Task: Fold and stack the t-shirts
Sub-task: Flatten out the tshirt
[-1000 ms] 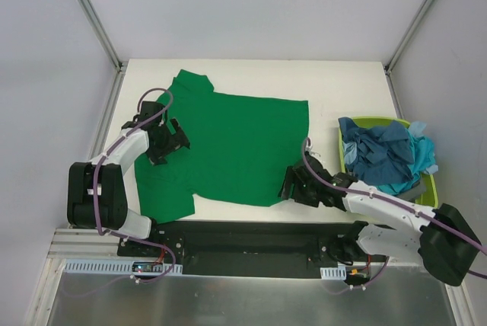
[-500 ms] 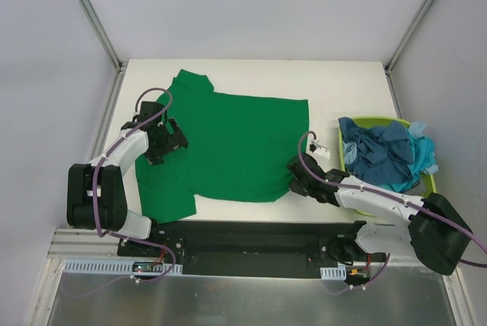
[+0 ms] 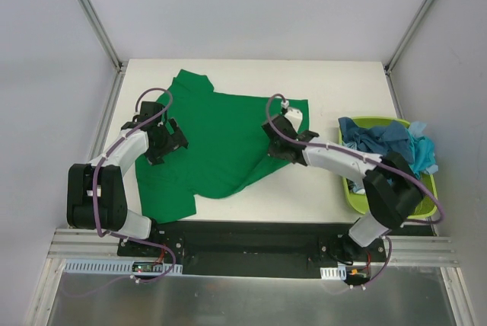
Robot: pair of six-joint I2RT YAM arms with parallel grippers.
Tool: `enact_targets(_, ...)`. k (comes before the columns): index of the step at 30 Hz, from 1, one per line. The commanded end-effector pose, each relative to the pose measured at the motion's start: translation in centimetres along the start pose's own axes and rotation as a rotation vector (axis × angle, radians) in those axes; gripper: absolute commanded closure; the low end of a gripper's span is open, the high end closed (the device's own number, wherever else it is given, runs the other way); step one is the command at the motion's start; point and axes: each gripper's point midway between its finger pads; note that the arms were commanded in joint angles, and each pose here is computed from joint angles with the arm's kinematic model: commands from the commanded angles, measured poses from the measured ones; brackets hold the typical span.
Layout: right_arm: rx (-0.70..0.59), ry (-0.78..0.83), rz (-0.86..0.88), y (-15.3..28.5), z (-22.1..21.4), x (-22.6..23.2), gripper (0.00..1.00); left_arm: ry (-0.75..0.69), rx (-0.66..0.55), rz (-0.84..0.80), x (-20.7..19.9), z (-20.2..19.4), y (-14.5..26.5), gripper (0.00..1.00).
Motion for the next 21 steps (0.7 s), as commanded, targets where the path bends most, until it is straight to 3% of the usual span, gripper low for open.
enact_targets(1,-0.006,0.097,0.014,-2.1,3.5,1.1,0.87,-0.018,-0.014,0.004,0.0,0.3,0.2,0.01)
enact_targets(2,0.01,0.133,0.05,-2.3,3.9,1.7,0.84,-0.019,-0.011,0.003,0.0,0.2,0.2,0.01)
enact_targets(5,0.012,0.215,0.136,-1.1,4.9,3.0,0.5,-0.021,-0.014,0.004,0.0,0.2,0.4,0.01)
enact_targets(7,0.002,0.217,0.152,0.1,4.8,2.6,0.37,-0.021,-0.018,0.011,0.2,0.2,0.4,0.01)
enact_targets(11,0.035,0.163,0.162,1.1,2.7,1.0,0.32,-0.016,-0.021,0.013,0.2,0.3,0.4,0.01)
enact_targets(21,0.134,0.127,0.184,-3.1,2.2,2.0,0.38,-0.007,0.004,0.044,0.6,0.0,-0.5,0.01)
Point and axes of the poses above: each gripper's point midway between its finger pads, its own y axis back along the fingers, its own x axis along the line the jaws close on, z = x × y, and after that the axes turned 9 degrees about y, right-handed
